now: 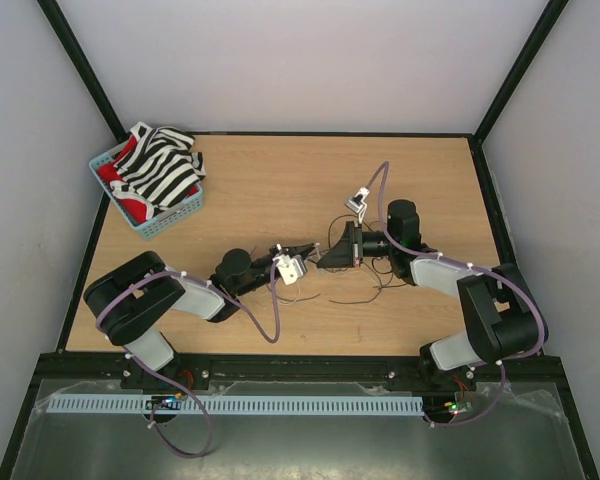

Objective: Zip-tie the wires
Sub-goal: Tie the cable at the center of the board.

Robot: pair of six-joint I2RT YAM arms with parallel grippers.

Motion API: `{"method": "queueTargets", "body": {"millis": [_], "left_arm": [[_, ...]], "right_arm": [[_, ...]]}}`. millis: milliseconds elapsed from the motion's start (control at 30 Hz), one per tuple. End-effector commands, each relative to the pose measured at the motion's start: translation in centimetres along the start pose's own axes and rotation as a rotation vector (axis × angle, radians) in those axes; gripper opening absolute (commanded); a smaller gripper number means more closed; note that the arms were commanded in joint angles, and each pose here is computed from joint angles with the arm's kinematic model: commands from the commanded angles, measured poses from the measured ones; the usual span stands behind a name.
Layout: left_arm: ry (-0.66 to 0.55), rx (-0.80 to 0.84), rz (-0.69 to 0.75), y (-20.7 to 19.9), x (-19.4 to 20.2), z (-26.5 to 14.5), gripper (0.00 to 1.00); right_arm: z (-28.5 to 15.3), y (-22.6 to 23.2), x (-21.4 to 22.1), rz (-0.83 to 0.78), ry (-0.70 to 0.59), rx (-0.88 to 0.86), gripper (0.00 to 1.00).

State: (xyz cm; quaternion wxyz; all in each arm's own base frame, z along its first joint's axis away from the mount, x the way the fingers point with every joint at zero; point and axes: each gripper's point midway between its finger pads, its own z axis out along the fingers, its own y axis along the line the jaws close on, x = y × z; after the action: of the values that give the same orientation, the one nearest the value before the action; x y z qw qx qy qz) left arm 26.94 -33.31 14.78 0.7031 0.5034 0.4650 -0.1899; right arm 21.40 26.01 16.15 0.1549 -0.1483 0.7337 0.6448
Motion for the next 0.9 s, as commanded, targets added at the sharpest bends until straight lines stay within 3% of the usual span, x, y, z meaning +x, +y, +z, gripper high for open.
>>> {"method": "queueTargets", "body": {"millis": [0,867], "left_arm": [[-0.046,-0.016,-0.003,0.34,-0.92,0.21,0.0],[-0.074,0.009,-0.043,-0.36,-1.36,-0.57,0.0]], "right_arm": [[-0.53,0.66,0.88,-0.064,0.036,-0.016,0.0],[-1.06,0.79,1.35,-0.127,0.045,-0.022,0.0]]}}
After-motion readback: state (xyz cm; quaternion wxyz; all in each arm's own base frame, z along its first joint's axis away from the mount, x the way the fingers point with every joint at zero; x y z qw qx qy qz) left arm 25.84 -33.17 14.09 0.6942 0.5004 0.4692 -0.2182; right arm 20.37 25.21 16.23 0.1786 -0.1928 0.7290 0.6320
